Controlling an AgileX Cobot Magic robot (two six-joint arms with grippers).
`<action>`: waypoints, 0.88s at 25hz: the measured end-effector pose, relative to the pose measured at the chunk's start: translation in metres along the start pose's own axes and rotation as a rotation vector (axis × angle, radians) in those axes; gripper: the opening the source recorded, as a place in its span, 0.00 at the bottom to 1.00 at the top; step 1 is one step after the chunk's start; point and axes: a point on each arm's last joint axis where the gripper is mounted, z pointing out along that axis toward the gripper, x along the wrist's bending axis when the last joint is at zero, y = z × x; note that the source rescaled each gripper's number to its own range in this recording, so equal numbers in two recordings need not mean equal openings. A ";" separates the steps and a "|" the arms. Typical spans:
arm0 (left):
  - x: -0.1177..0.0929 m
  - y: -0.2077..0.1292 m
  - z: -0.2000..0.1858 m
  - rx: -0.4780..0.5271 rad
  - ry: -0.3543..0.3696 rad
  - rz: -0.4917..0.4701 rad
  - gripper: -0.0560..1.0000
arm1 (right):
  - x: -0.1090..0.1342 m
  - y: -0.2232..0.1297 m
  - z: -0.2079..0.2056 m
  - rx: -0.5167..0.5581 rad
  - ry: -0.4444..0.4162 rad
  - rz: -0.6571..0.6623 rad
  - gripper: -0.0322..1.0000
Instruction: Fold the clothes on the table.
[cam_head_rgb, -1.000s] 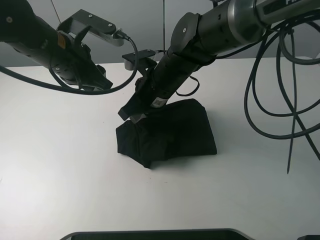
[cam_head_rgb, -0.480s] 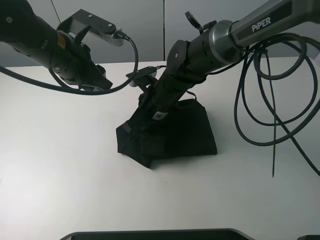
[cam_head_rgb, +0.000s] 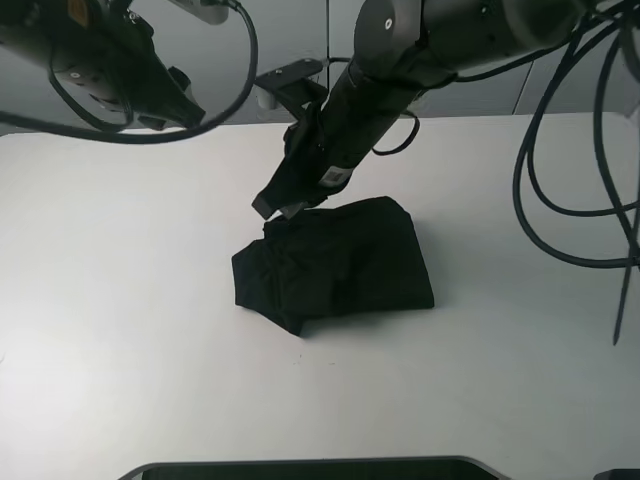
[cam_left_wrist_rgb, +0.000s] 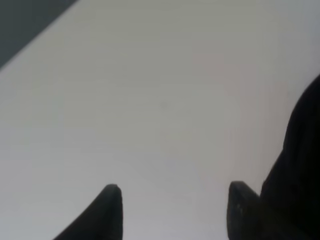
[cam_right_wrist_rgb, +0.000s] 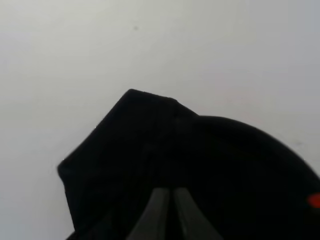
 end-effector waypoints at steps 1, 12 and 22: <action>0.003 0.005 -0.013 -0.032 0.010 -0.005 0.62 | -0.001 0.000 -0.014 -0.001 -0.041 -0.013 0.04; 0.028 -0.006 -0.159 -0.268 0.116 -0.087 0.62 | 0.017 -0.048 -0.237 -0.231 -0.433 0.038 0.07; 0.038 -0.063 -0.256 -0.380 0.207 -0.147 0.62 | 0.056 -0.180 -0.377 -0.550 -0.553 0.003 0.90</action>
